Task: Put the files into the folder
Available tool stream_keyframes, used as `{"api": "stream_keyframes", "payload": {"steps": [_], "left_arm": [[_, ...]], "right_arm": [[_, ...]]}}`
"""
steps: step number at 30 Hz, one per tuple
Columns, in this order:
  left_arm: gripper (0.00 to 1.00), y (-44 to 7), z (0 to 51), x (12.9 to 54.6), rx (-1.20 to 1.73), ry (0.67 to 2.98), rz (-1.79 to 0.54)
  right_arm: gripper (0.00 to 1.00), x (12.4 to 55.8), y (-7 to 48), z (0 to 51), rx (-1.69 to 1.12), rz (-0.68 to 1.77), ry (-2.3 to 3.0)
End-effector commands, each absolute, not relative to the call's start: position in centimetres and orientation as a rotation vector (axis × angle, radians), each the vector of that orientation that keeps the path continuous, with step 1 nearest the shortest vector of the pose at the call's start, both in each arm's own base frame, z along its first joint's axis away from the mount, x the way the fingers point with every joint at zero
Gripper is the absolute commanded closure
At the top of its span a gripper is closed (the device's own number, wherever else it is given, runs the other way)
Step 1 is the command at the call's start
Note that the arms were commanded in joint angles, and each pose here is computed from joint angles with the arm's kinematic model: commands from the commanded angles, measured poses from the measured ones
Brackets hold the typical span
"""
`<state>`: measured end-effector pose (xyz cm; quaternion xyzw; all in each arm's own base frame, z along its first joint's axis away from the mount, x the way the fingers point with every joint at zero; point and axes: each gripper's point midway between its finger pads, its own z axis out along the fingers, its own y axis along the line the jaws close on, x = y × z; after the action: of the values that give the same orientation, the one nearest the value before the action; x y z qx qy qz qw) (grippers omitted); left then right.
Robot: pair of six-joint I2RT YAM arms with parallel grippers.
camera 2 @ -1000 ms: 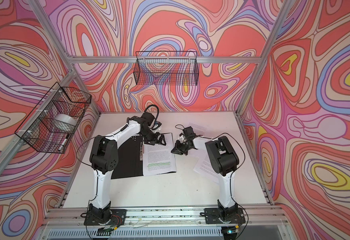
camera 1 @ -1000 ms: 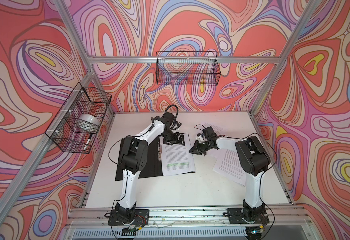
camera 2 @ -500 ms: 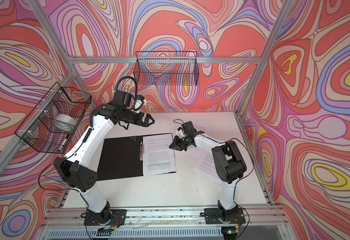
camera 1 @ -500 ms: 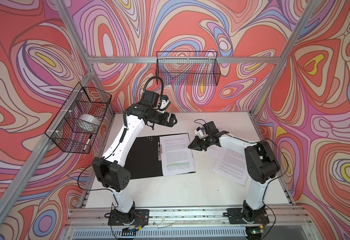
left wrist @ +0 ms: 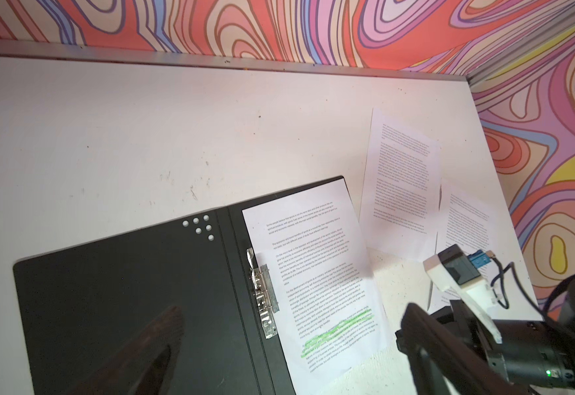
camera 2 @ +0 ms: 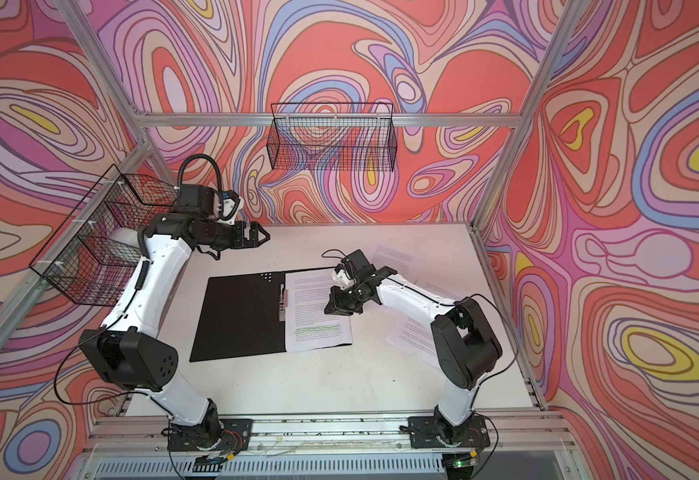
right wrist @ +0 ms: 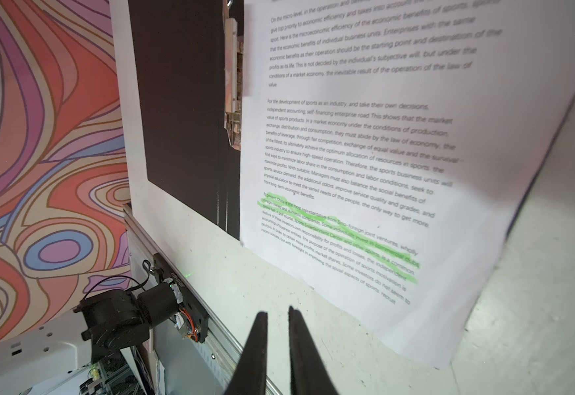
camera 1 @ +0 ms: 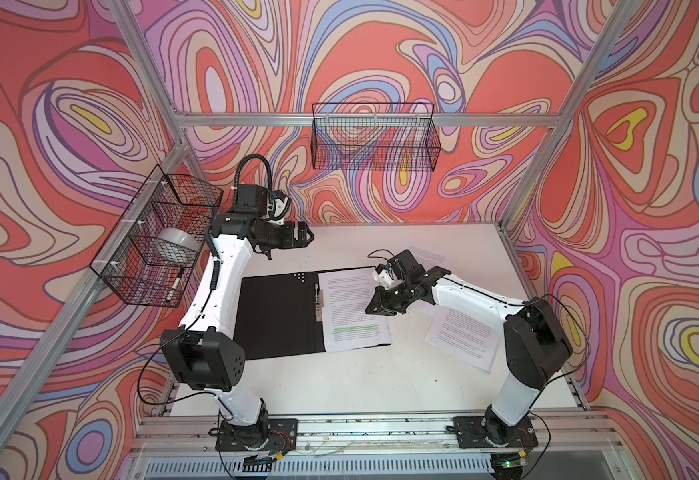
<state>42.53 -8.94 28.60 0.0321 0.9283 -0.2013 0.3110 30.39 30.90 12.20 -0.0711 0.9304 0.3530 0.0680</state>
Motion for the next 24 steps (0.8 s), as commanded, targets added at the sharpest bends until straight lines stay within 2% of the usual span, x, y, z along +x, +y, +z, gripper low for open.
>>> {"api": "stream_keyframes", "payload": {"steps": [1, 6, 12, 17, 24], "left_arm": [[0.01, -9.3, 27.6, 41.8, 0.137, 2.461, -0.554], [0.00, -10.3, 22.6, 40.0, 0.122, 2.616, -0.663], [0.03, -10.6, 17.3, 38.2, 0.086, 2.772, -0.735], [0.03, -10.6, 17.0, 39.2, 0.052, 2.765, -0.750], [0.02, -9.0, 19.1, 41.0, 0.017, 2.721, -0.655]], "right_arm": [[0.86, 32.0, 29.4, 11.9, -0.197, 0.897, 2.751], [0.87, 35.7, 29.4, 10.8, -0.139, 0.754, 2.692], [0.88, 36.9, 32.7, 9.6, -0.211, 0.928, 2.682], [0.88, 35.2, 33.5, 10.0, -0.299, 0.998, 2.715], [0.88, 29.1, 35.9, 10.8, -0.492, 0.984, 2.793]]}}
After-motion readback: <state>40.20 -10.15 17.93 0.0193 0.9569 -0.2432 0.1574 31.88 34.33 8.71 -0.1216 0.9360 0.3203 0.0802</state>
